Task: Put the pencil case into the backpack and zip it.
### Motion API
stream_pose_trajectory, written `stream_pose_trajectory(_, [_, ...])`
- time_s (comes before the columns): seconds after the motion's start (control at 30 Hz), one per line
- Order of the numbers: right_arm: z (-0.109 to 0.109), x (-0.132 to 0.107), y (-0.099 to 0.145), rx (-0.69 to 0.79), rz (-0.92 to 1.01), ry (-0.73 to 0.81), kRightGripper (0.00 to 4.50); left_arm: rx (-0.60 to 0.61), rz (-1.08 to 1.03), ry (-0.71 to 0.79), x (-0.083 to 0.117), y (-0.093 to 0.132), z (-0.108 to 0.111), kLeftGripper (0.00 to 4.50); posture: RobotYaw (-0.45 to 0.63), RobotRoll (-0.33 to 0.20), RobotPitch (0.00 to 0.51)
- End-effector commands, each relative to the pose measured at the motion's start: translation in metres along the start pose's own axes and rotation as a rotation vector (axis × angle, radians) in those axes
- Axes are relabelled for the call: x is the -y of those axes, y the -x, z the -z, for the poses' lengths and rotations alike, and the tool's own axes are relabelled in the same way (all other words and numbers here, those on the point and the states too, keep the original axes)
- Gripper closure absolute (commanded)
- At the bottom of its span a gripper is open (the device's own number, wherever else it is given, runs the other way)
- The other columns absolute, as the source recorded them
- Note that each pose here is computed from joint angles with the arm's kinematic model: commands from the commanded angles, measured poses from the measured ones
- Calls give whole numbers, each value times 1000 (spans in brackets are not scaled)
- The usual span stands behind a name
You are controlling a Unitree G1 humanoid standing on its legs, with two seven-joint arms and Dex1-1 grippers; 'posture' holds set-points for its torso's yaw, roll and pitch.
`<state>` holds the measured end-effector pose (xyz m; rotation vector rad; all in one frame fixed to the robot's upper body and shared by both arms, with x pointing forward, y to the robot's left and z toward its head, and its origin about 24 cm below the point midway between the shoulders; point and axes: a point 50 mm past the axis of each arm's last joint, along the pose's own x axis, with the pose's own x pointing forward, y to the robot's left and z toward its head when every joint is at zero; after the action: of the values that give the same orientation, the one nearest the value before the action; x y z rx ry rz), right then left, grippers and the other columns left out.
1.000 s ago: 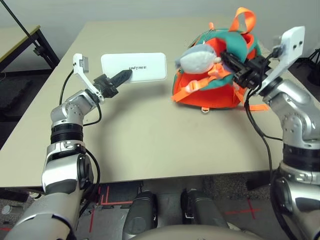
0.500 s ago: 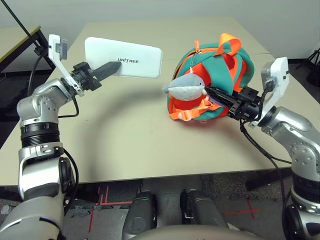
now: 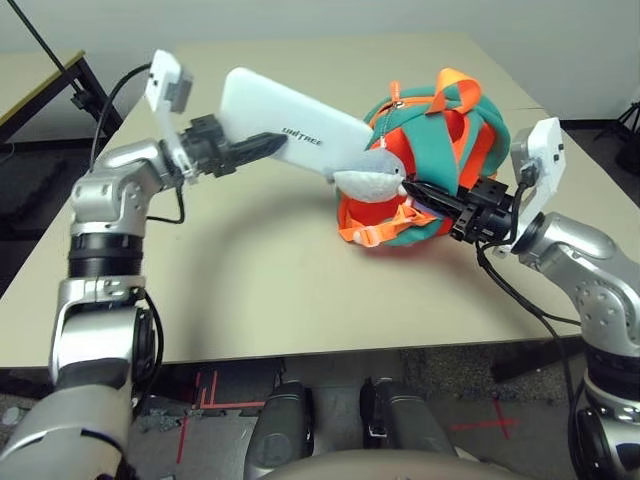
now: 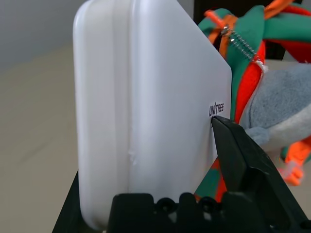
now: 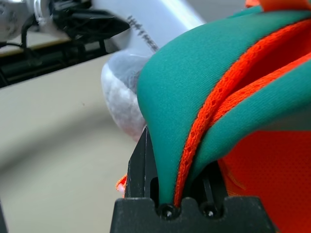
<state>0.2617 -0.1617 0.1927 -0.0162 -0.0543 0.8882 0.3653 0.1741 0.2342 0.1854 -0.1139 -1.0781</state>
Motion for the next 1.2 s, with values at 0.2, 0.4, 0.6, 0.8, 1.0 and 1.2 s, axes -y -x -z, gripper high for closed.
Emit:
stream_pose_trajectory(0.2, [-6,-7,-1,22,-43,42,4357,3,105,-135,17,-59,8,1412,54,0,55])
stream_pose_trajectory(0.4, [-6,-5,1,14,-30,51,4357,17,132,-109,26,-74,18,1412,44,0,44])
stream_pose_trajectory(0.6, [-6,-3,1,10,-31,56,4357,-19,134,-109,27,-69,25,37,59,0,37])
stream_pose_trajectory(0.8, [-5,1,-4,6,-42,63,4357,-10,38,-133,10,-42,8,0,100,0,32])
stream_pose_trajectory(1.0, [-4,5,-9,6,-58,68,4357,-15,-60,-139,-3,-5,-6,0,138,0,37])
stream_pose_trajectory(1.2, [-3,6,-10,4,-67,70,4357,13,-134,-103,-9,20,-15,565,145,0,43])
